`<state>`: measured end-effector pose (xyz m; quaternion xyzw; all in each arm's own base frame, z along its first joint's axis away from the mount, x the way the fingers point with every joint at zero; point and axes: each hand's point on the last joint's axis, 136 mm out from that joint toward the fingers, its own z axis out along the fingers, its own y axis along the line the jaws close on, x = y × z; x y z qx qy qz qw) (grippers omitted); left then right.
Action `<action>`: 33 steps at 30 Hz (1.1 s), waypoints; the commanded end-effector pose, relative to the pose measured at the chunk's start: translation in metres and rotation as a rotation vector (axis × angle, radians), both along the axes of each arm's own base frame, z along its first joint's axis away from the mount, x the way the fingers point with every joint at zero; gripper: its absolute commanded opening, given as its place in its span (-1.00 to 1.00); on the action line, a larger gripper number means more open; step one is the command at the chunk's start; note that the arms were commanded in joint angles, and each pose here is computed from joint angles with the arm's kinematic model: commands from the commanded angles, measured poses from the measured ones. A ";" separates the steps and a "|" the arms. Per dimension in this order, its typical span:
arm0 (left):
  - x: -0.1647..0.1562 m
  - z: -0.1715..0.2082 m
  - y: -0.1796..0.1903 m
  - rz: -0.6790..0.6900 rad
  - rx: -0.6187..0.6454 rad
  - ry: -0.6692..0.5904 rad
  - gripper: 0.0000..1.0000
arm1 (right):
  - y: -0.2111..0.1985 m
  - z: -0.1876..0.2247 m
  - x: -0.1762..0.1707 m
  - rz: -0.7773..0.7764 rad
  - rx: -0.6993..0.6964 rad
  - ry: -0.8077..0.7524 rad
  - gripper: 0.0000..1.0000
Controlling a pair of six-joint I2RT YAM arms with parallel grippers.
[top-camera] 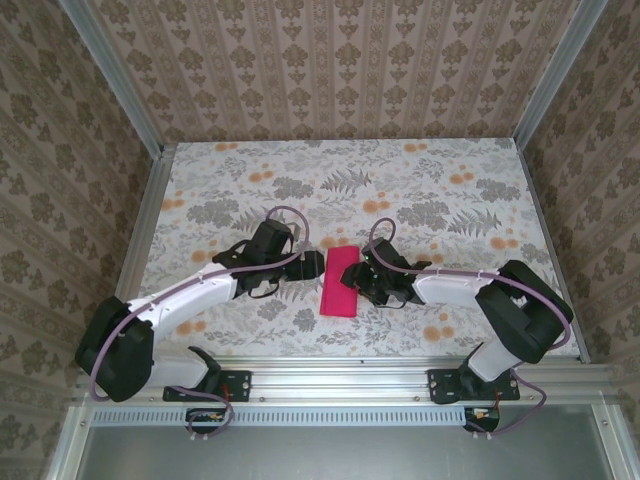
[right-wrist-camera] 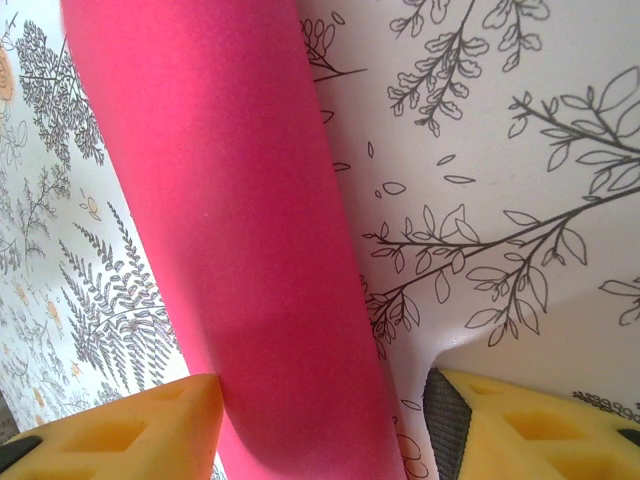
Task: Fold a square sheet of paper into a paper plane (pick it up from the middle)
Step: Fold the square sheet of paper in half at the center of the table.
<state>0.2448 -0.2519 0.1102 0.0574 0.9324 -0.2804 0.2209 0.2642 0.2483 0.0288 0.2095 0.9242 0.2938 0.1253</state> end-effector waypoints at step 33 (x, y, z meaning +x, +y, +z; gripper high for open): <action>0.006 -0.029 -0.031 -0.011 -0.092 0.180 -0.58 | 0.010 -0.005 0.002 0.114 -0.097 0.018 0.17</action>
